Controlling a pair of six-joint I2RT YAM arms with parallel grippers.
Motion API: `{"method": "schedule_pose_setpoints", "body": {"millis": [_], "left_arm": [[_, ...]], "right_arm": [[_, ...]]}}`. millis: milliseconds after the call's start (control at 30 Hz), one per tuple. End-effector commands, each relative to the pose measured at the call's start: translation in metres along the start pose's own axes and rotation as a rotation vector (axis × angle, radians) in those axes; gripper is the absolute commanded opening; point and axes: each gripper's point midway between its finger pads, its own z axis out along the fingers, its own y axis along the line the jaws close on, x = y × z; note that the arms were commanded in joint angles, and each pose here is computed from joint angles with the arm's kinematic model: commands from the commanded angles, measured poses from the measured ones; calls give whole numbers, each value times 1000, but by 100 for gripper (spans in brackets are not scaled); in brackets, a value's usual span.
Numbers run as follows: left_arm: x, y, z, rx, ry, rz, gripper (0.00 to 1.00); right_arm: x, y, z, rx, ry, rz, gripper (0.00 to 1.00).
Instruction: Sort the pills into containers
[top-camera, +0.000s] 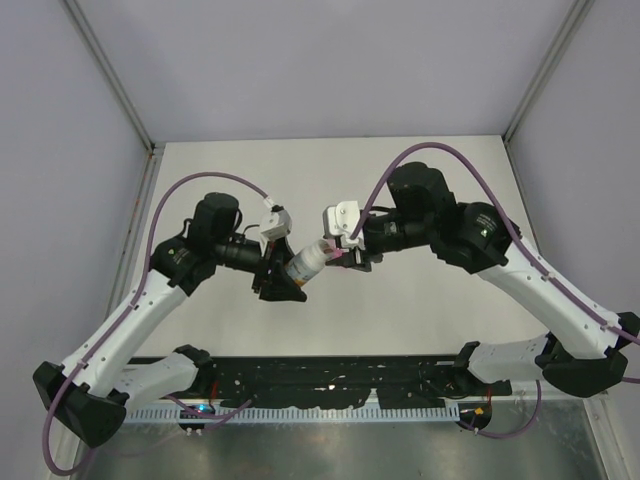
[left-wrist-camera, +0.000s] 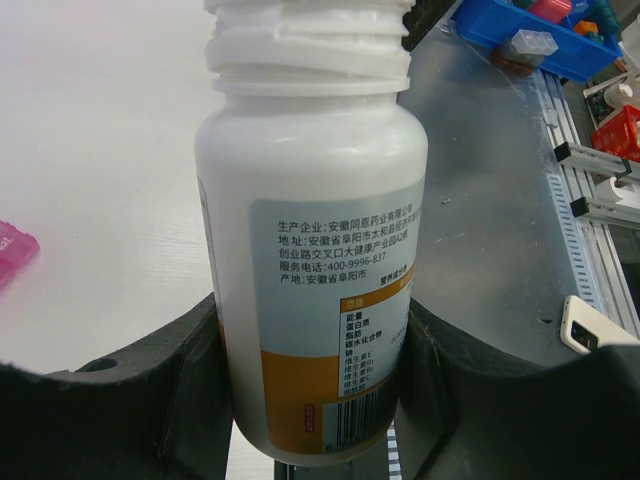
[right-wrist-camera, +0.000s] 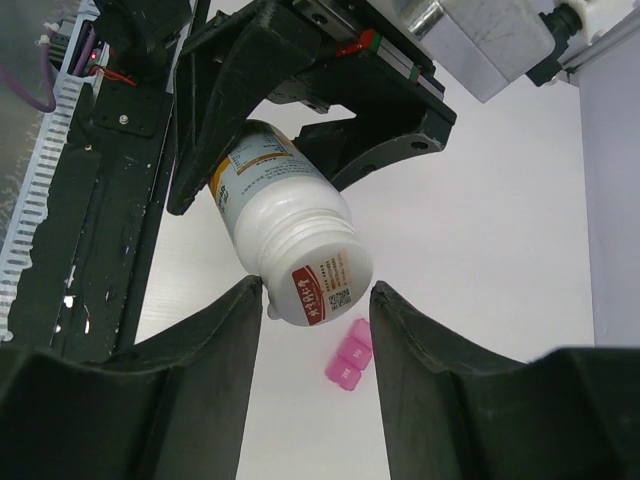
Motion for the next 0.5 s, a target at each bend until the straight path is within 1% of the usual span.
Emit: {"method": "schedule_pose_setpoints", "body": {"millis": [0, 100, 167, 300, 367, 467], "left_arm": [[-10, -10, -2, 32, -38, 49, 0], [-7, -11, -3, 30, -38, 54, 0], [-5, -11, -3, 30, -37, 71, 0], [0, -9, -2, 19, -30, 87, 0], [2, -8, -2, 12, -20, 94, 0], [6, -6, -1, 8, -6, 94, 0]], "right_arm": [[-19, -7, -4, 21, -39, -40, 50], [-19, -9, -4, 27, -32, -42, 44], [-18, -9, -5, 28, -25, -48, 37], [-19, -10, -8, 35, -21, -55, 27], [-19, -11, -8, 37, -17, -58, 24], [-19, -15, -10, 55, -10, -60, 24]]}}
